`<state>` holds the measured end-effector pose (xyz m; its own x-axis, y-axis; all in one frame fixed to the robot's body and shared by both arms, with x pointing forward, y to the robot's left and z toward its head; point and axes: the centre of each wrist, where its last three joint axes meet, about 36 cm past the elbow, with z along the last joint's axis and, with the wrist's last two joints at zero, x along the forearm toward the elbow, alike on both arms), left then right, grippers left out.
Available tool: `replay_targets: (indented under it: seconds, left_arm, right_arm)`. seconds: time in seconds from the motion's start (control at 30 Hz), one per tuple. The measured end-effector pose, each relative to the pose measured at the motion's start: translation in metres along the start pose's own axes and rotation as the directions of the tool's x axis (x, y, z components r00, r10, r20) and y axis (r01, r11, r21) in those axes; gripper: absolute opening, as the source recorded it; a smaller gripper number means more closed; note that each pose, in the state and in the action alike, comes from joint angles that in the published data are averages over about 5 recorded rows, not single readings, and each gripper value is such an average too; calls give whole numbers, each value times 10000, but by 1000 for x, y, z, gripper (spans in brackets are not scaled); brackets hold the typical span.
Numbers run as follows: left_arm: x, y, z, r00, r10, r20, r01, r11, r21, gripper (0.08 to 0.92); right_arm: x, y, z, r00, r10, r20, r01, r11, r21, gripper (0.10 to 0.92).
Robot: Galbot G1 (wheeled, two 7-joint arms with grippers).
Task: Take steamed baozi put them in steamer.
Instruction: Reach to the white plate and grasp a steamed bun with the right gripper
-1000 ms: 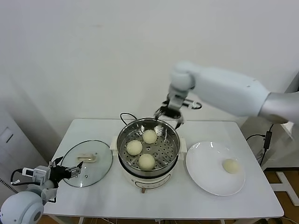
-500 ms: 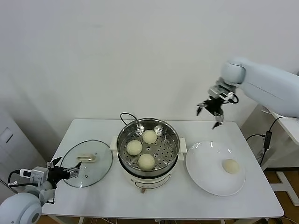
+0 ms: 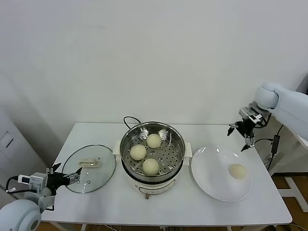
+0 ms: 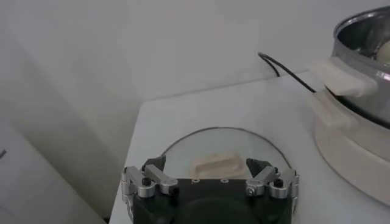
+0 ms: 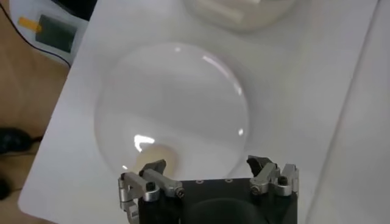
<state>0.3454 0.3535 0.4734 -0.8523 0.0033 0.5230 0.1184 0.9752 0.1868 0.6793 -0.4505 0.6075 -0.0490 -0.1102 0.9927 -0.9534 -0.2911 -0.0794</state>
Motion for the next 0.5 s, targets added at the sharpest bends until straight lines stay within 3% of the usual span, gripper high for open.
replay_targets:
  seconds: [0.5]
  left_arm:
    - [0,0,-1,10000,9,-8,-9,10000,-1,823]
  right_arm:
    - [-72,39,29,9998,-172,104,182,9945,-1033,823]
